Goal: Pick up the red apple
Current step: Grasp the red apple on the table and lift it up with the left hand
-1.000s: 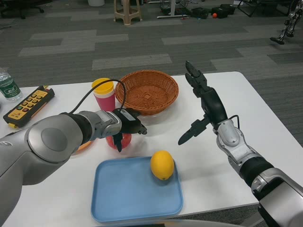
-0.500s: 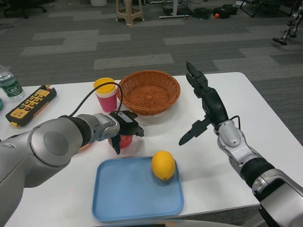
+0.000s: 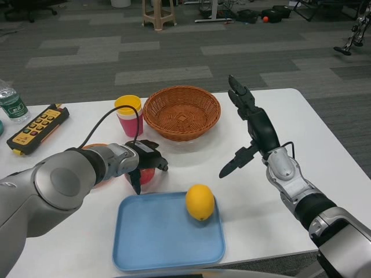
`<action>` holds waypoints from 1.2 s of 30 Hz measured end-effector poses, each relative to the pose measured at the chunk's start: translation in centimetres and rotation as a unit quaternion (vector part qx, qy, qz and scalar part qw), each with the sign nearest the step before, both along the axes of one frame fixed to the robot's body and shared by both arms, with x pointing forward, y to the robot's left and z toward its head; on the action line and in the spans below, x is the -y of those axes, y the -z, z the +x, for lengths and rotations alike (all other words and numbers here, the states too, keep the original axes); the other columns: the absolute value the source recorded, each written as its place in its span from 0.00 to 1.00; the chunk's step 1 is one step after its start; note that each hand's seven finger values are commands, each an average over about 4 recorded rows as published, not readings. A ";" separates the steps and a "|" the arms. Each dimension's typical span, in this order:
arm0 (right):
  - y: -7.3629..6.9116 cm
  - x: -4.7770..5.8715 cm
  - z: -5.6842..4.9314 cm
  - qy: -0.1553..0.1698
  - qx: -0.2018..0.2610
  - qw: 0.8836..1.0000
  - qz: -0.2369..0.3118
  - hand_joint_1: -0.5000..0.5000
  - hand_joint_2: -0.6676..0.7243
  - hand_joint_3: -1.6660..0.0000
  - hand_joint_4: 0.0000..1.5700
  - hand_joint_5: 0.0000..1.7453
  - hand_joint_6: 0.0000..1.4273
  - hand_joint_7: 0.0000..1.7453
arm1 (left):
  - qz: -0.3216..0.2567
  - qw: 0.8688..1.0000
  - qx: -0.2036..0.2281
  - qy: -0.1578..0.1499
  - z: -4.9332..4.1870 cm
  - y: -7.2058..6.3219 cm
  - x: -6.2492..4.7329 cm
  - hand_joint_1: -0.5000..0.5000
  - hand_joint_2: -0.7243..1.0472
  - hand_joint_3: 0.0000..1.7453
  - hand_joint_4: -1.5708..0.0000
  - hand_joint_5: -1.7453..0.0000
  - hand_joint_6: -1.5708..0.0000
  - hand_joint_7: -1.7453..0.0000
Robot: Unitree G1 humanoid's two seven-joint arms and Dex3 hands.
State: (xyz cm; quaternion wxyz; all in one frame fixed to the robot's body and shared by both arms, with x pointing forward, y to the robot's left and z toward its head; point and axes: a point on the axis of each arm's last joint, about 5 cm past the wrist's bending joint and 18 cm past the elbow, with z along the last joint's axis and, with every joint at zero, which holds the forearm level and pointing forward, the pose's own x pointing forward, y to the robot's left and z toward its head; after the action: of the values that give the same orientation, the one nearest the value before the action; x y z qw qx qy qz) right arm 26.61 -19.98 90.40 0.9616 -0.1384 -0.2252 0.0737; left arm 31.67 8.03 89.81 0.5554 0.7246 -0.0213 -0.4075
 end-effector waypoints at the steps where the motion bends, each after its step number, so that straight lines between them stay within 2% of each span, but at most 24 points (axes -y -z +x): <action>1: 0.0 0.0 0.0 0.000 0.000 1.000 0.000 0.00 0.64 0.95 0.00 0.01 0.00 0.04 | 0.000 1.000 0.000 -0.005 0.04 0.0 -0.2 0.00 0.80 0.01 0.89 1.00 0.57 1.00; 4: 0.0 0.0 0.0 0.000 0.000 1.000 0.000 0.00 0.64 0.95 0.00 0.03 0.00 0.04 | 0.000 1.000 0.000 -0.014 0.08 0.1 -0.6 0.00 0.80 0.00 0.88 1.00 0.54 1.00; 6: 0.0 0.0 0.0 0.000 0.000 1.000 0.000 0.00 0.64 0.95 0.00 0.00 0.00 0.04 | -0.001 1.000 -0.001 -0.015 0.07 0.1 -0.6 0.00 0.80 0.00 0.86 1.00 0.52 1.00; 8: 0.0 0.0 0.0 0.000 0.000 1.000 -0.001 0.00 0.64 0.95 0.00 0.00 0.00 0.04 | -0.001 1.000 -0.001 -0.016 0.07 0.1 -0.6 0.00 0.83 0.03 0.83 1.00 0.51 1.00; 11: 0.0 0.1 0.0 0.000 0.000 1.000 -0.001 0.00 0.64 0.95 0.00 0.00 0.00 0.04 | -0.002 1.000 -0.001 -0.018 0.08 0.2 -0.7 0.00 0.88 0.03 0.75 1.00 0.39 1.00; 13: 0.0 0.1 0.0 0.001 0.001 1.000 -0.001 0.01 0.64 0.95 0.00 0.00 0.00 0.04 | -0.003 1.000 -0.001 -0.020 0.09 0.1 -0.7 0.00 0.93 0.01 0.61 1.00 0.27 0.98; 15: -0.1 0.1 0.0 0.001 0.001 1.000 -0.002 0.01 0.64 0.95 0.00 0.00 0.00 0.04 | -0.011 1.000 -0.002 -0.028 0.12 0.1 -0.8 0.00 0.98 0.04 0.43 0.94 0.19 0.96; 19: -0.1 0.1 0.0 0.000 0.001 1.000 -0.002 0.00 0.64 0.95 0.00 0.01 0.00 0.04 | -0.027 0.998 -0.007 -0.050 0.23 0.1 -1.0 0.00 1.00 0.01 0.16 0.51 0.15 0.93; 22: -0.1 0.1 0.0 0.001 0.002 1.000 -0.003 0.00 0.64 0.95 0.00 0.01 0.00 0.04 | -0.026 0.998 -0.008 -0.064 0.34 0.0 -1.1 0.00 1.00 0.04 0.09 0.31 0.15 0.92; 23: -0.1 0.2 0.0 0.001 0.002 1.000 -0.003 0.00 0.64 0.95 0.00 0.03 0.00 0.04 | -0.025 0.997 -0.008 -0.067 0.36 0.0 -1.1 0.00 1.00 0.04 0.07 0.21 0.15 0.91; 26: -0.1 0.1 0.0 0.000 0.002 1.000 -0.003 0.00 0.64 0.95 0.00 0.06 0.00 0.04 | -0.025 0.997 -0.010 -0.076 0.41 0.0 -1.2 0.00 1.00 0.00 0.04 0.03 0.13 0.86; 31: -0.2 0.1 0.0 -0.002 0.005 1.000 -0.001 0.02 0.64 0.95 0.00 0.06 0.00 0.04 | -0.033 0.995 -0.015 -0.091 0.47 -0.1 -1.4 0.00 1.00 0.04 0.03 0.00 0.14 0.80; 36: -0.3 0.0 0.0 -0.003 0.007 1.000 -0.001 0.00 0.64 0.95 0.00 0.06 0.00 0.04 | -0.049 0.993 -0.025 -0.107 0.50 -0.1 -1.6 0.00 1.00 0.05 0.06 0.00 0.18 0.80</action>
State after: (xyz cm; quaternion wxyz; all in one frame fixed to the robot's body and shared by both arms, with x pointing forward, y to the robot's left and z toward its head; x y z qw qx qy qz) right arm 26.63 -20.00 90.67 0.9597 -0.1387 -0.2322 0.0759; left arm 32.17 9.60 89.87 0.6311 0.6842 0.0499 -0.3621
